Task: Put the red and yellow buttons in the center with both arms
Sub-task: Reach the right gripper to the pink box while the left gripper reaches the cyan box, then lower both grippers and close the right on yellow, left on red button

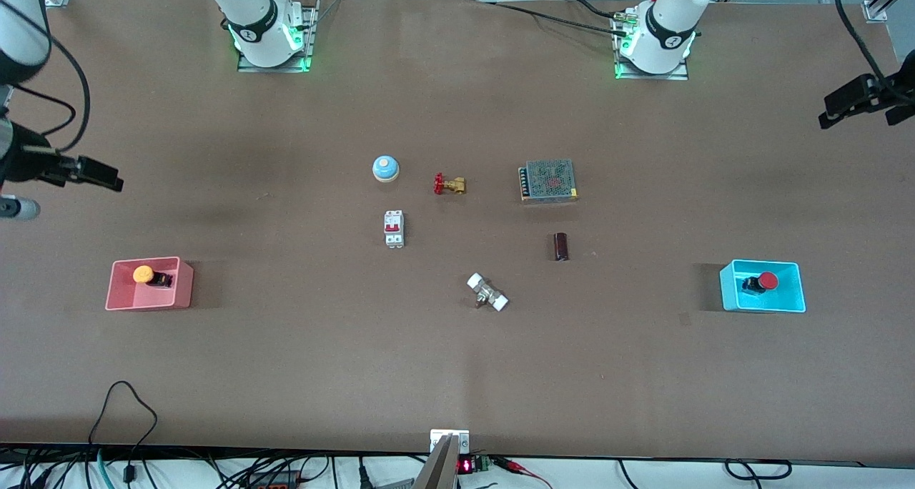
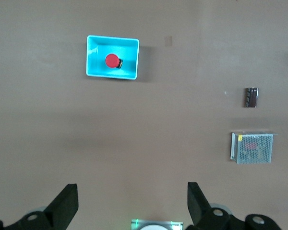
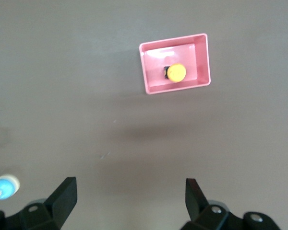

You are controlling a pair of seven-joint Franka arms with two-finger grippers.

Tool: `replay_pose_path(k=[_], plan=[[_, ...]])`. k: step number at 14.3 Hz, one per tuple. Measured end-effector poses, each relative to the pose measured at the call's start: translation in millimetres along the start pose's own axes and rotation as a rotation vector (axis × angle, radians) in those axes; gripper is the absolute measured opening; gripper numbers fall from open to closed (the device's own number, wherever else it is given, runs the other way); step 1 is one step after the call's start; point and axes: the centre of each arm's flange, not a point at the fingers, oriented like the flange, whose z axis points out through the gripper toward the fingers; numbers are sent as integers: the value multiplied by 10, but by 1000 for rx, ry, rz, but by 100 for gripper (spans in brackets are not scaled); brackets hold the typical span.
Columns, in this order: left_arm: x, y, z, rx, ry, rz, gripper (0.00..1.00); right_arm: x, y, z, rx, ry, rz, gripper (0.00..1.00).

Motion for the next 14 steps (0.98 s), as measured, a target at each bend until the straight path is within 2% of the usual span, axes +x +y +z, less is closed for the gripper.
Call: replay_pose_path(k=[2, 4, 9, 12, 14], plan=[[239, 38, 363, 4, 30, 8, 100, 194, 111, 333, -8, -7, 8, 100], [520, 52, 958, 9, 56, 14, 100, 395, 177, 702, -18, -5, 16, 100], [1079, -143, 2143, 20, 80, -3, 100, 768, 382, 1650, -41, -6, 31, 100], [1276, -316, 2673, 10, 94, -8, 100, 935, 465, 2119, -55, 6, -30, 100], [1347, -419, 2966, -24, 95, -5, 100, 1002, 540, 2342, -61, 12, -64, 100]])
